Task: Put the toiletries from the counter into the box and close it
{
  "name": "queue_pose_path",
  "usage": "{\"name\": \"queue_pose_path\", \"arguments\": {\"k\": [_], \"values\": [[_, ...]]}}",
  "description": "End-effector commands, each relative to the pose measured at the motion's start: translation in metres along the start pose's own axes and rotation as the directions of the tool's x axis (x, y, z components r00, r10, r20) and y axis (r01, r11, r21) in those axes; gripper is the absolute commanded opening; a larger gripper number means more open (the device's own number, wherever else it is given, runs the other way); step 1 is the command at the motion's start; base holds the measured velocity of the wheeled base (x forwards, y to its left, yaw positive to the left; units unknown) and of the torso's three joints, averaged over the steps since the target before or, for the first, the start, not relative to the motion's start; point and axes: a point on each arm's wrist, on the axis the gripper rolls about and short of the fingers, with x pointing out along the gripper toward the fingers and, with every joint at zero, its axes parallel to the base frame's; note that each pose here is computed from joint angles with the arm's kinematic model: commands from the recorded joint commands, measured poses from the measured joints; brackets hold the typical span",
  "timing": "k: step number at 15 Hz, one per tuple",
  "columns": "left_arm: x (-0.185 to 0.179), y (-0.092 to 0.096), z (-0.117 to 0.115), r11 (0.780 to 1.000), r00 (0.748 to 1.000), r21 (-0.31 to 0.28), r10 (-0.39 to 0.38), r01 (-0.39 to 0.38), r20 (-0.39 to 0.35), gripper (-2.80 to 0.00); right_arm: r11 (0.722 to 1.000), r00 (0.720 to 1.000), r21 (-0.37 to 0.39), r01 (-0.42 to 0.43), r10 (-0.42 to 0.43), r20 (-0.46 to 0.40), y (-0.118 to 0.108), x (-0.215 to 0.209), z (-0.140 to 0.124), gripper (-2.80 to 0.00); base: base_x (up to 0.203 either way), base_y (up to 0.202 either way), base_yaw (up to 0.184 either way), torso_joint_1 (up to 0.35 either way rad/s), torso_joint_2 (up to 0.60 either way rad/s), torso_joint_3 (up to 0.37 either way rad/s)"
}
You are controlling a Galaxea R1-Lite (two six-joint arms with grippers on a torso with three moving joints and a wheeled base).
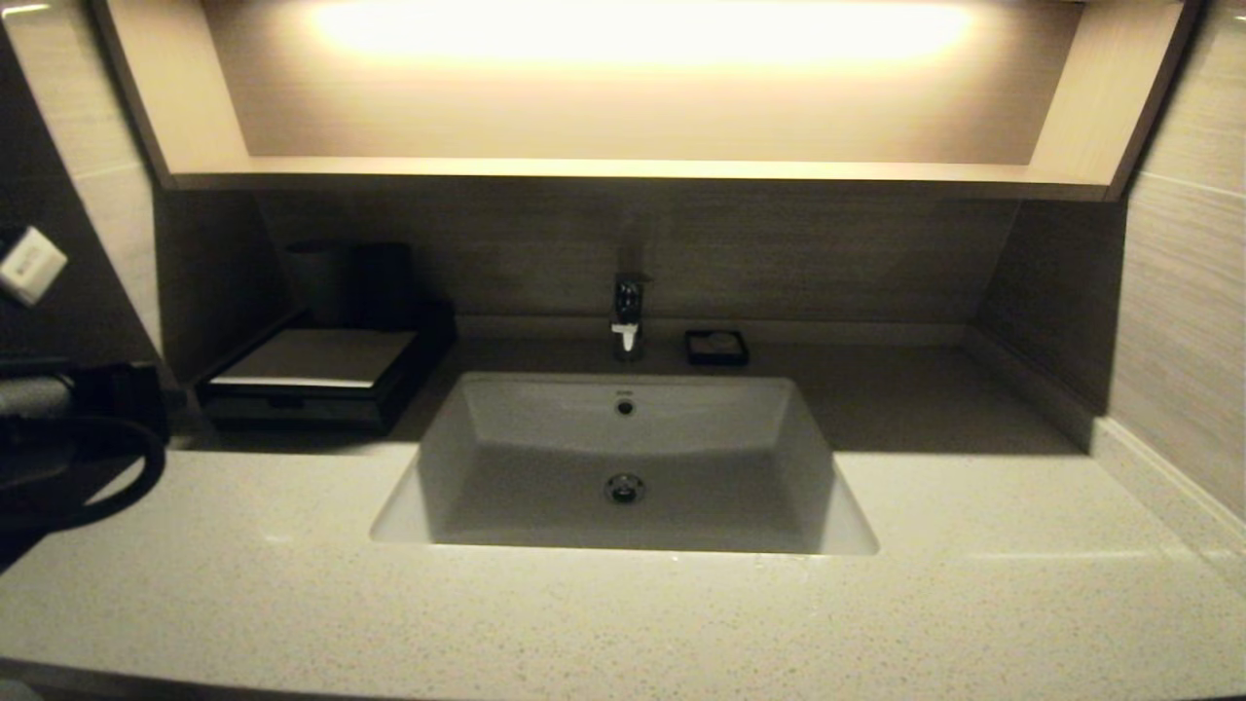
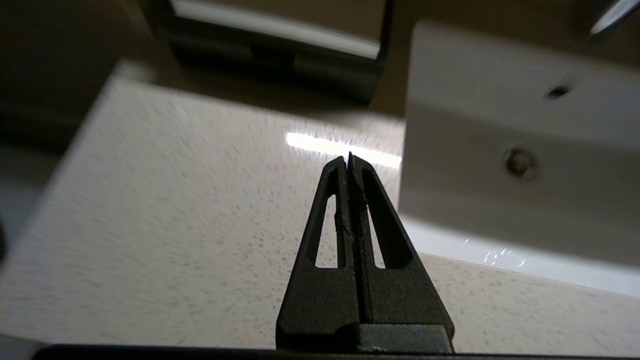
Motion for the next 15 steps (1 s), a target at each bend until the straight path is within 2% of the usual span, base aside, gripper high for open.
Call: {"name": "queue_pose_path", "arguments": {"k": [1, 5, 10, 15], "values": [[-0.046, 0.000, -0.001, 1.000, 0.991, 0.026, -0.017, 0.014, 0.134, -2.80, 1.000, 1.000, -0.001, -0.001, 0.001, -0.002, 0.000, 0.000, 0.000, -2.80, 0.000, 0.000, 0.000, 0.000, 0.00, 0.000], [-0.084, 0.001, -0.023, 0.995, 0.975, 0.091, -0.050, 0.030, 0.219, -2.80, 1.000, 1.000, -0.001, -0.001, 0.001, -0.001, 0.000, 0.000, 0.000, -2.80, 0.000, 0.000, 0.000, 0.000, 0.00, 0.000], [-0.137, 0.003, -0.049, 0.985, 0.922, 0.145, -0.145, 0.098, 0.360, -2.80, 1.000, 1.000, -0.001, -0.001, 0.001, -0.002, 0.000, 0.000, 0.000, -2.80, 0.000, 0.000, 0.000, 0.000, 0.00, 0.000], [-0.163, 0.007, -0.080, 0.970, 0.899, 0.179, -0.223, 0.166, 0.377, -2.80, 1.000, 1.000, -0.001, -0.001, 0.001, -0.002, 0.000, 0.000, 0.000, -2.80, 0.000, 0.000, 0.000, 0.000, 0.00, 0.000]]}}
